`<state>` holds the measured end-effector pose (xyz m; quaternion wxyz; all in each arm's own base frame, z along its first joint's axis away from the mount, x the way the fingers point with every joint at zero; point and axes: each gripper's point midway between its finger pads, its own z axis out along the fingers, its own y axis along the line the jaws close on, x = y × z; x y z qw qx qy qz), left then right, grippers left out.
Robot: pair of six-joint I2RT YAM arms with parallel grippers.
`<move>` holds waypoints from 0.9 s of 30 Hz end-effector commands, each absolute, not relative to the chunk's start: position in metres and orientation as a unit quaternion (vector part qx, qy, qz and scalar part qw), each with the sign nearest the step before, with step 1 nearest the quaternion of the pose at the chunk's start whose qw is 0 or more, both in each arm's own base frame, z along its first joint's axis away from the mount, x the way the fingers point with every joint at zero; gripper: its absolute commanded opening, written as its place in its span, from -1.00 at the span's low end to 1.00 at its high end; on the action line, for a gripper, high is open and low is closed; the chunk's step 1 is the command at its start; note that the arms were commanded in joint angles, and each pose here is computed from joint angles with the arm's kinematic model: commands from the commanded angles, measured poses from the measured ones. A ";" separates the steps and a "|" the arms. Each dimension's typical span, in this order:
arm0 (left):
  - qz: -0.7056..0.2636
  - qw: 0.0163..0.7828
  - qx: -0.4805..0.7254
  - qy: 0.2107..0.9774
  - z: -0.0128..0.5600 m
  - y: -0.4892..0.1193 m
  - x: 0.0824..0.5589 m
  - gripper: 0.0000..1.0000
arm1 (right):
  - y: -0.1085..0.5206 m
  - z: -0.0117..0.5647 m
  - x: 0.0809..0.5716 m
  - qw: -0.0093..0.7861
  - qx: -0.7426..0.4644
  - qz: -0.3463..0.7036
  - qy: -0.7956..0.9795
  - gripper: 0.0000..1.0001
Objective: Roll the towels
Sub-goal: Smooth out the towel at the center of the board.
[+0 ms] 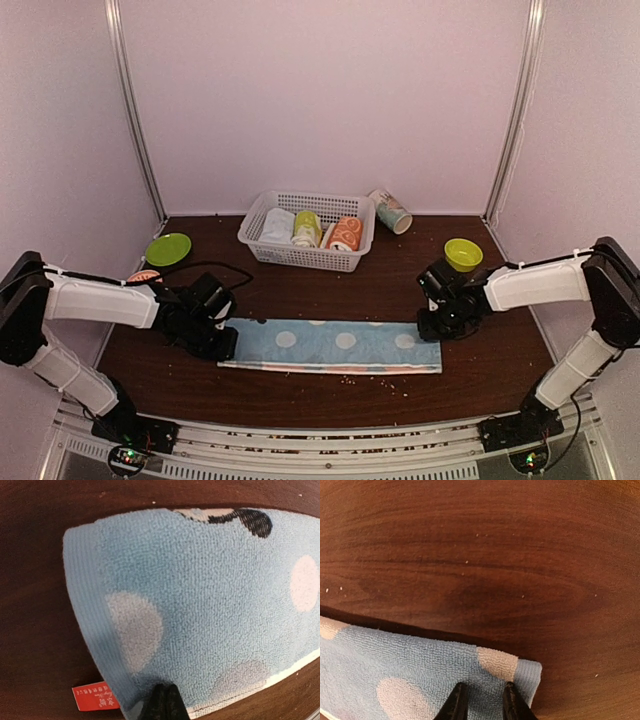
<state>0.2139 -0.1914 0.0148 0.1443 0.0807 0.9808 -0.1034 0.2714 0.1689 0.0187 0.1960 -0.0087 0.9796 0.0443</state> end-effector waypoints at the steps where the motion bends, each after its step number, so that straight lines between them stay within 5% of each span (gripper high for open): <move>1: -0.077 0.110 0.091 0.987 -0.011 -0.178 0.197 -1.00 | 0.143 -0.001 0.273 0.170 -0.008 -0.016 0.985 -0.48; 10: -0.096 0.102 0.101 0.985 -0.012 -0.188 0.192 -1.00 | 0.145 0.000 0.303 0.168 0.010 -0.017 0.986 -0.38; 16: -0.116 0.104 0.110 0.982 0.002 -0.201 0.188 -1.00 | 0.157 0.018 0.314 0.170 0.001 0.003 0.985 -0.06; 23: -0.175 0.147 0.118 0.966 0.054 -0.222 0.196 0.00 | 0.164 0.064 0.309 0.194 -0.005 0.042 0.980 0.23; 27: -0.188 0.170 0.140 0.957 0.094 -0.233 0.204 0.16 | 0.167 0.079 0.298 0.202 -0.007 0.057 0.978 0.22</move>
